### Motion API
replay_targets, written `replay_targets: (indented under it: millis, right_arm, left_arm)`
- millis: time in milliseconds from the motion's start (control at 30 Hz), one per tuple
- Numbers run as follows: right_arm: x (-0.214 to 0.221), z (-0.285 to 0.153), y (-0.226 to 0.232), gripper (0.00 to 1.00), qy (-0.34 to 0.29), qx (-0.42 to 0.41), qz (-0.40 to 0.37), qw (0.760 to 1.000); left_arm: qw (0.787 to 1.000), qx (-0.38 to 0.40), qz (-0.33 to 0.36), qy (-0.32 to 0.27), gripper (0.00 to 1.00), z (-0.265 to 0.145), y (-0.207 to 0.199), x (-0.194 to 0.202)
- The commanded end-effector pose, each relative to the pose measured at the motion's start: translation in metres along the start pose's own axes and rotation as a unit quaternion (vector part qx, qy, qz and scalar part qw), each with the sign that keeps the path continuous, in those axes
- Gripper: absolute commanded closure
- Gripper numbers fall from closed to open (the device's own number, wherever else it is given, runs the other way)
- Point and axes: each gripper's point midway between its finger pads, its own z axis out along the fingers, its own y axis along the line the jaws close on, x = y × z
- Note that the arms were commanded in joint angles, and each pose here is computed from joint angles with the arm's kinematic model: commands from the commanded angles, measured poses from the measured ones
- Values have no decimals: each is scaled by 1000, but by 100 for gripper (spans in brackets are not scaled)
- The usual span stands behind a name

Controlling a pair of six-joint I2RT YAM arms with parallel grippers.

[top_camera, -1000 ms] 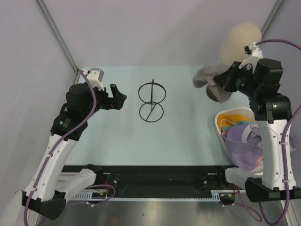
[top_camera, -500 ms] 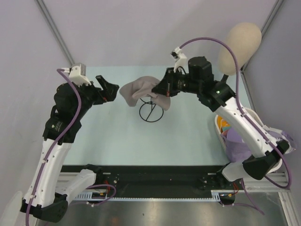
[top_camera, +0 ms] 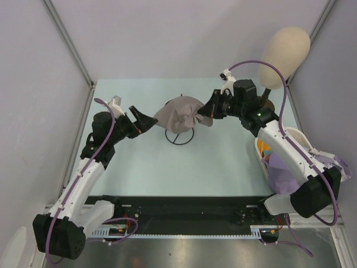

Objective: Stack the hats

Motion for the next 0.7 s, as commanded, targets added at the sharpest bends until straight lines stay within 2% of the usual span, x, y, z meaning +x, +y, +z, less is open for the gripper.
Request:
replay_targets:
  millis: [0, 300, 567, 667]
  right_arm:
    - [-34, -14, 25, 100, -61, -51, -20, 997]
    - [-36, -13, 16, 100, -55, -55, -14, 997]
    - [-32, -6, 10, 100, -38, -53, -11, 998]
    - [-33, -4, 9, 100, -35, -53, -8, 998]
  left_arm:
    - [989, 142, 12, -36, 0, 2, -49, -24]
    - [991, 107, 68, -52, 4, 26, -30, -37]
    - [985, 145, 85, -45, 18, 46, -43, -41]
    - [982, 162, 91, -37, 27, 49, -52, -38]
